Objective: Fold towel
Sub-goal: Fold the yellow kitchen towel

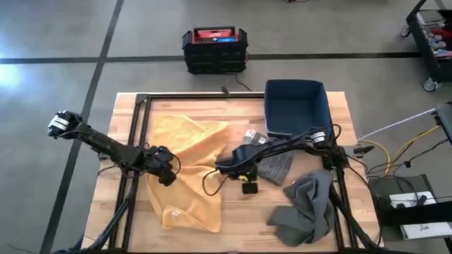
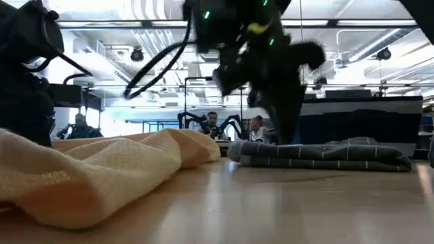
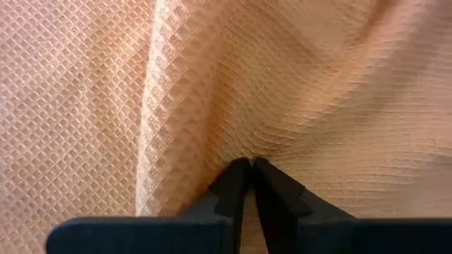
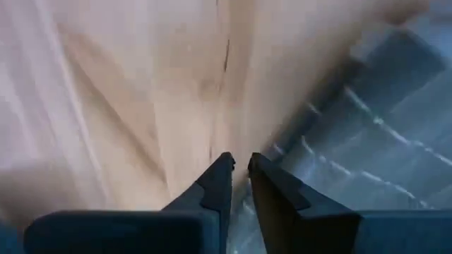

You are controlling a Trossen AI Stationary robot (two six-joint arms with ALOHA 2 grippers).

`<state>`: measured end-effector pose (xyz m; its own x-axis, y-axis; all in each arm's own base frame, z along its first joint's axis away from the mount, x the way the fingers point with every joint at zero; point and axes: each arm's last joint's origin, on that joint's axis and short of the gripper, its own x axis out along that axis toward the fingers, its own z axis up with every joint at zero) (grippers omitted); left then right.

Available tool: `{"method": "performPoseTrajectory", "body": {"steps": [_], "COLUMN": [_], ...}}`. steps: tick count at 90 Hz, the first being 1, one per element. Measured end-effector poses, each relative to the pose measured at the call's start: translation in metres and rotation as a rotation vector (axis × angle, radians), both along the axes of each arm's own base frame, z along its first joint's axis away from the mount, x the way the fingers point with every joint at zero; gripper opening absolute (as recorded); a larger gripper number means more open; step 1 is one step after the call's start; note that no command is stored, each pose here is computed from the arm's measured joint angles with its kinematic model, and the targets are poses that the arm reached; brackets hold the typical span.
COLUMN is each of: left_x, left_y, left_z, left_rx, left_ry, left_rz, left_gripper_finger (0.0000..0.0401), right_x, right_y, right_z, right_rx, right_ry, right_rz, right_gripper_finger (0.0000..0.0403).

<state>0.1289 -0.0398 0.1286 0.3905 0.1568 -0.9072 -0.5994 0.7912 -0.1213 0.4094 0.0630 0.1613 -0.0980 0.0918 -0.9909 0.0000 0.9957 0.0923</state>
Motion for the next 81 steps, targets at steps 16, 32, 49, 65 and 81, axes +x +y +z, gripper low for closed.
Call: {"method": "performPoseTrajectory", "body": {"steps": [16, 32, 49, 65, 81], "left_x": [0.016, 0.027, 0.034, 0.04, 0.042], "left_y": [-0.009, -0.028, -0.057, -0.088, -0.127], "left_z": [0.041, 0.07, 0.058, 0.044, 0.058], "left_rx": [-0.086, -0.125, -0.169, -0.166, -0.067], "left_ry": [-0.16, -0.284, -0.278, -0.24, -0.242], "left_rz": [-0.055, -0.136, -0.199, -0.289, -0.422], "left_gripper_finger": [0.002, 0.002, 0.002, 0.002, 0.002], "right_x": [0.009, 0.017, 0.036, 0.051, 0.066], "right_y": [0.042, 0.073, 0.082, 0.085, 0.089], "right_z": [-0.026, -0.06, -0.069, -0.062, -0.035], "right_rx": [0.049, 0.051, 0.019, 0.046, 0.064], "right_ry": [-0.24, -0.424, -0.646, -0.802, -0.89], "right_rz": [0.066, 0.155, 0.142, 0.105, 0.052], "right_gripper_finger": [0.0045, 0.0051, 0.0054, 0.004, 0.0025]}}
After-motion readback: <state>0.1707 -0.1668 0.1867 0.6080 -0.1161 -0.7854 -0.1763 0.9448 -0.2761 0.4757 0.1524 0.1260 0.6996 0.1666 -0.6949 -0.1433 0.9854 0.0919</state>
